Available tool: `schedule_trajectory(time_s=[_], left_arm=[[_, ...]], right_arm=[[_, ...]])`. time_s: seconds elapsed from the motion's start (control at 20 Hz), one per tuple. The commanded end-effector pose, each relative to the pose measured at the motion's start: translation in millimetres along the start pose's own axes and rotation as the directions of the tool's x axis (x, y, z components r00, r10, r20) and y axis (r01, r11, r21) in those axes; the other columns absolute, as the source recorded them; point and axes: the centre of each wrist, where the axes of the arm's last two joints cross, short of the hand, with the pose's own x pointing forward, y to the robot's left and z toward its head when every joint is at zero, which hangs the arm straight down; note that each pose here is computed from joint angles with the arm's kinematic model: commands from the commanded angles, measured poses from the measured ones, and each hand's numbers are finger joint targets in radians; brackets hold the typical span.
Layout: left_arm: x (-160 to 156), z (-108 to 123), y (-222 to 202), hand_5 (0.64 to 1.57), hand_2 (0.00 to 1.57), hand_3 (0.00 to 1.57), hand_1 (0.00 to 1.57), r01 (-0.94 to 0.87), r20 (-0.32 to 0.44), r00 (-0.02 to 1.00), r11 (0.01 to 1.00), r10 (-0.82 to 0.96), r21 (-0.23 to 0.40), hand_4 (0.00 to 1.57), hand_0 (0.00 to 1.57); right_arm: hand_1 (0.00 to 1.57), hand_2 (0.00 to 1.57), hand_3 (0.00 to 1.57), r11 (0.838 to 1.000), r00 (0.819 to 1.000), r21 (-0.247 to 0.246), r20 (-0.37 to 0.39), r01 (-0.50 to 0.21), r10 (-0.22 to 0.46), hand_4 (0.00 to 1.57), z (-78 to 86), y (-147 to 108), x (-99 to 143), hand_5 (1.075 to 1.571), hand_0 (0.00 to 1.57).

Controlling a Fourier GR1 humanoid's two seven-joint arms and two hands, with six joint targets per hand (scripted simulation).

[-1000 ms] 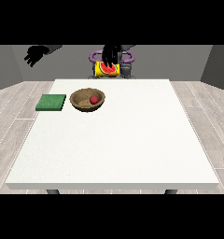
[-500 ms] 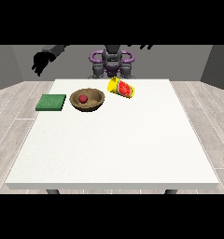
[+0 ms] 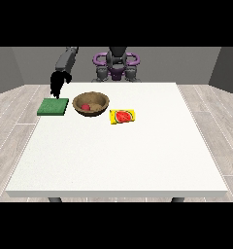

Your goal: Pick the cup and pour the ball into the bowl, then pick the bowl and place it on the pad

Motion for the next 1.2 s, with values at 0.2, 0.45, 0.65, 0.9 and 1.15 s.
schedule_trajectory(time_s=[0.2, 0.45, 0.65, 0.9, 1.15], left_arm=[[13.7, 16.4, 62.4, 1.560, 0.00, 0.00, 0.00, -0.078, 0.055, 0.995, 0.995, 0.081, -0.057, 1.02, 0.00], [1.6, 38.1, 125.3, 1.542, 0.00, 0.00, 0.00, -0.075, -0.008, 0.997, 0.995, 0.076, 0.059, 1.00, 0.00], [40.2, 38.2, 123.6, 1.535, 0.00, 0.00, 0.00, -0.057, 0.069, 0.996, 0.998, 0.058, -0.008, 1.01, 0.00], [50.7, 51.8, 140.6, 1.536, 0.00, 0.00, 0.00, -0.058, 0.159, 0.986, 0.998, 0.055, 0.014, 1.02, 0.00], [44.7, 56.4, 145.3, 1.540, 0.00, 0.00, 0.00, -0.045, 0.156, 0.987, 0.998, 0.036, 0.050, 1.02, 0.00]], right_arm=[[0.00, 0.00, 0.00, 0.997, 0.998, -0.026, 0.015, 0.069, -0.068, 0.70, -10.7, 4.6, -26.0, 1.565, 0.00], [0.00, 0.00, 0.00, 0.997, 0.999, 0.078, -0.027, 0.027, -0.025, 0.58, -6.2, 65.1, -52.6, 1.558, 0.00], [0.00, 0.00, 0.00, 0.998, 0.998, 0.029, 0.028, 0.061, -0.062, 0.55, -17.2, 18.5, -46.6, 1.558, 0.00], [0.00, 0.00, 0.00, 0.998, 0.995, 0.010, 0.082, 0.059, -0.059, 0.50, -25.0, 24.6, -48.6, 1.551, 0.00], [0.00, 0.00, 0.00, 0.994, 0.991, 0.083, 0.108, 0.065, -0.074, 0.45, -19.9, 51.3, -60.4, 1.546, 0.00]])
